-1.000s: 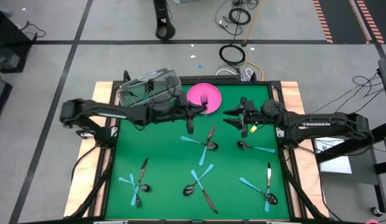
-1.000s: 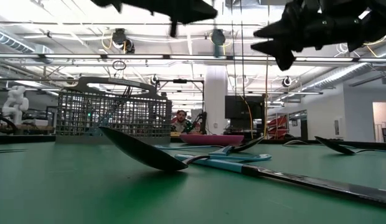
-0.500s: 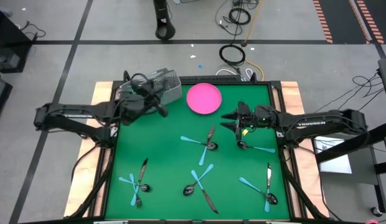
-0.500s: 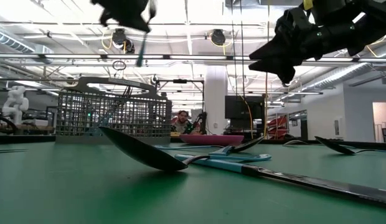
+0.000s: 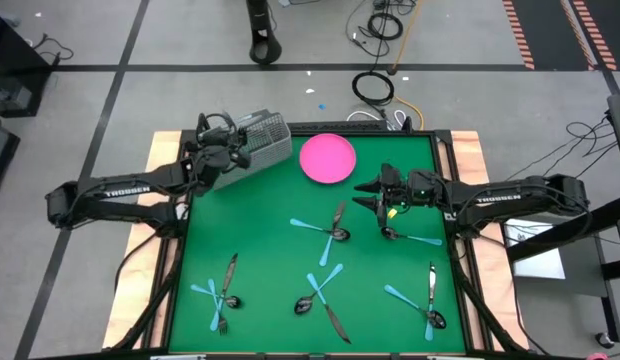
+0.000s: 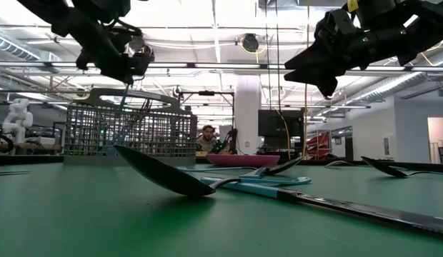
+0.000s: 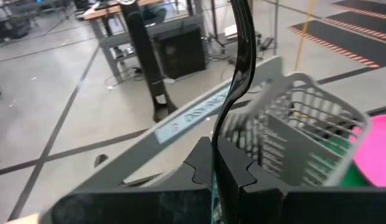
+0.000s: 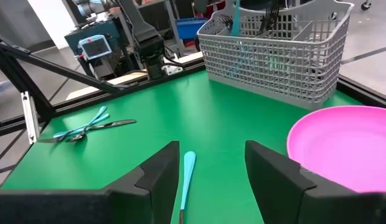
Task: Sort silverware
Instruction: Put the blue fork into the gray silverware holder, then put the blue spoon into the gray silverware holder
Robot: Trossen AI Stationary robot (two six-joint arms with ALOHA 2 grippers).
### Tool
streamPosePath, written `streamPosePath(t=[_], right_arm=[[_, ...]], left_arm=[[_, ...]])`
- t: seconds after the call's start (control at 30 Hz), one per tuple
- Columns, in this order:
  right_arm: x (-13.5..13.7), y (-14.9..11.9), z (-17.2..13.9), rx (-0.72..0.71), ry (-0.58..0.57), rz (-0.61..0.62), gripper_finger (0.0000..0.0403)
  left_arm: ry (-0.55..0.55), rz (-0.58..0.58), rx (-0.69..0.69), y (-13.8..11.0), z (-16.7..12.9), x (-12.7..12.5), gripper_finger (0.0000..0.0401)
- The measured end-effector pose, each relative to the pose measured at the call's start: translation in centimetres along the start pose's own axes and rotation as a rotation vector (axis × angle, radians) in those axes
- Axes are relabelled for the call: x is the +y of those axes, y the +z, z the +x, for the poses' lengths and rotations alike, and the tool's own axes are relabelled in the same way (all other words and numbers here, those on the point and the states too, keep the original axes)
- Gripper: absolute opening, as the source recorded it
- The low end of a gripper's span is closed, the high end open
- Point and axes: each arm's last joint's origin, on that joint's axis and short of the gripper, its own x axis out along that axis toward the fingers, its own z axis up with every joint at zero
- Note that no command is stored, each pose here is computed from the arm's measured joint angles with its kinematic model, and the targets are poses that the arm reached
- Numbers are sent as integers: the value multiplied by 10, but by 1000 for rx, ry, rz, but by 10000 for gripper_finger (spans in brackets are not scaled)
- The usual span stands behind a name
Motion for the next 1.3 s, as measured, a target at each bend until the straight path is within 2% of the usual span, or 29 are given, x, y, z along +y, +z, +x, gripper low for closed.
streamPosePath(t=[0.1, 0.27, 0.5, 0.63, 1.1, 1.3], right_arm=[[0, 0, 0, -4, 1, -1, 171], [0, 1, 0, -6, 0, -5, 171], [0, 0, 0, -6, 0, -7, 171], [0, 1, 0, -6, 0, -7, 171], [0, 1, 0, -15, 3, 0, 171], [0, 1, 0, -15, 3, 0, 171]], left_arm=[[14, -9, 5, 1, 3, 3, 0], [-26, -50, 51, -3, 6, 4, 0], [19, -45, 160, -18, 5, 8, 1], [-28, -72, 197, -20, 6, 7, 13], [-59, -73, 206, -19, 6, 5, 25], [-77, -57, 212, -19, 5, 5, 69]])
